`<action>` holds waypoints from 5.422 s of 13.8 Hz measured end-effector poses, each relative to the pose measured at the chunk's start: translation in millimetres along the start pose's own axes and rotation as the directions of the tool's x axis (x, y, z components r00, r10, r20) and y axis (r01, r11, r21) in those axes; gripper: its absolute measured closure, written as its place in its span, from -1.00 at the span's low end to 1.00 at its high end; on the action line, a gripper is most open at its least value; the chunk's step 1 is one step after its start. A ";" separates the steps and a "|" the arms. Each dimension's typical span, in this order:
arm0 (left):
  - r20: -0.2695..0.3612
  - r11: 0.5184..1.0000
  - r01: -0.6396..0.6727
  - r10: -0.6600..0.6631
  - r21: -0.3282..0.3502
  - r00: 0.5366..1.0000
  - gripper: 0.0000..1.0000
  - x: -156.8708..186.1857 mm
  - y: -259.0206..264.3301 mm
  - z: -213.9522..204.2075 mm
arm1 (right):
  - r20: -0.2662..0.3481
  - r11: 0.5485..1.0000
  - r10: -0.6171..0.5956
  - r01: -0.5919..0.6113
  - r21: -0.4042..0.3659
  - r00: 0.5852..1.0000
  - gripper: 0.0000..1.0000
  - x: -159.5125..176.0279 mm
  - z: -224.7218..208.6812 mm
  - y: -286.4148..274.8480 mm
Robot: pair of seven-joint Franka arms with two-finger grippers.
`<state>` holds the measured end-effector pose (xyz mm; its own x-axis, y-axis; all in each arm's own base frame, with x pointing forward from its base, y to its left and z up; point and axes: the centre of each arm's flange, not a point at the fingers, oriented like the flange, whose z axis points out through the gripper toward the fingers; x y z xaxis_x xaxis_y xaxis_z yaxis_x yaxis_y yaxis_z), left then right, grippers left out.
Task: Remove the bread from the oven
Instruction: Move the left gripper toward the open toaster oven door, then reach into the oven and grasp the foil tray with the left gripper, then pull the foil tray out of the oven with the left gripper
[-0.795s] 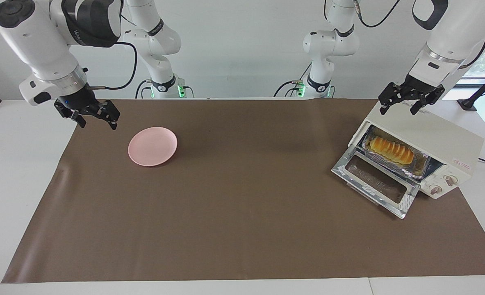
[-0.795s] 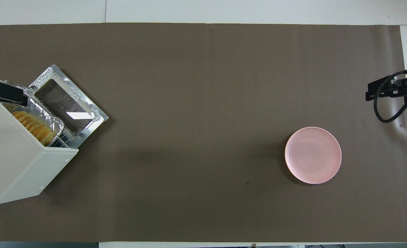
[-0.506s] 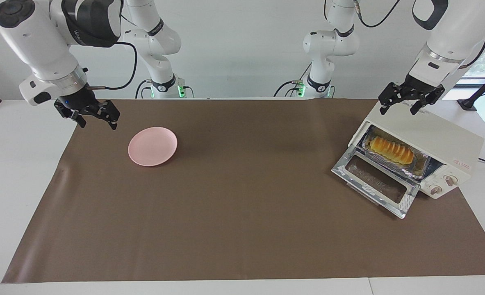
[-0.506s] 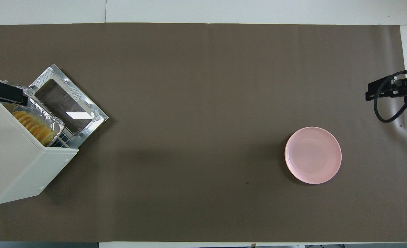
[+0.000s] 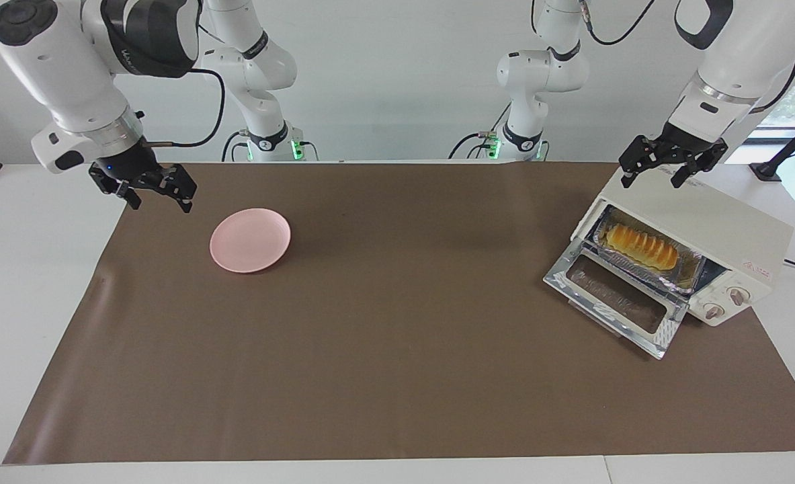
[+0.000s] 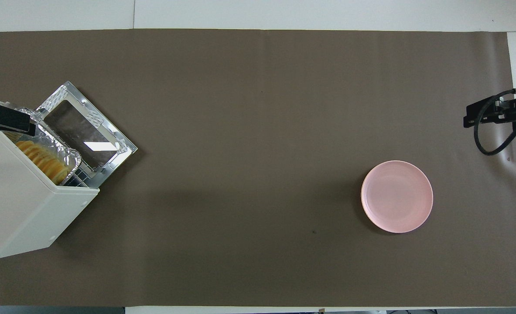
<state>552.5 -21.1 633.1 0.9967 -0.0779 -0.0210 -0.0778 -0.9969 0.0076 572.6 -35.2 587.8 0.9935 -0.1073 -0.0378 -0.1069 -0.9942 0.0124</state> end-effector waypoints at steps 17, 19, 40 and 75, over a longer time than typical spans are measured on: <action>0.037 0.852 0.497 -0.509 0.163 0.860 -1.00 80.7 11.3 98.9 | 0.000 1.000 0.000 0.000 0.000 1.000 -1.00 0.0 0.0 0.0; -0.017 0.799 0.578 -0.583 0.165 0.812 -1.00 97.6 16.9 120.2 | 0.000 1.000 0.000 0.000 0.000 1.000 -1.00 0.0 0.0 0.0; -0.151 0.593 0.757 -0.750 0.275 0.643 -1.00 74.3 -4.3 229.9 | 0.000 1.000 0.000 0.000 0.000 1.000 -1.00 0.0 0.0 0.0; -0.171 0.732 0.642 -0.619 0.228 0.767 0.96 72.9 8.9 224.6 | 0.000 1.000 0.000 0.000 0.000 1.000 -1.00 0.0 0.0 0.0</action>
<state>619.7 -37.0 407.1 0.8160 0.5582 0.1502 0.5779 -0.7813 -0.2358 572.6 -35.2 587.8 0.9935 -0.1074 -0.0378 -0.1070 -0.9942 0.0124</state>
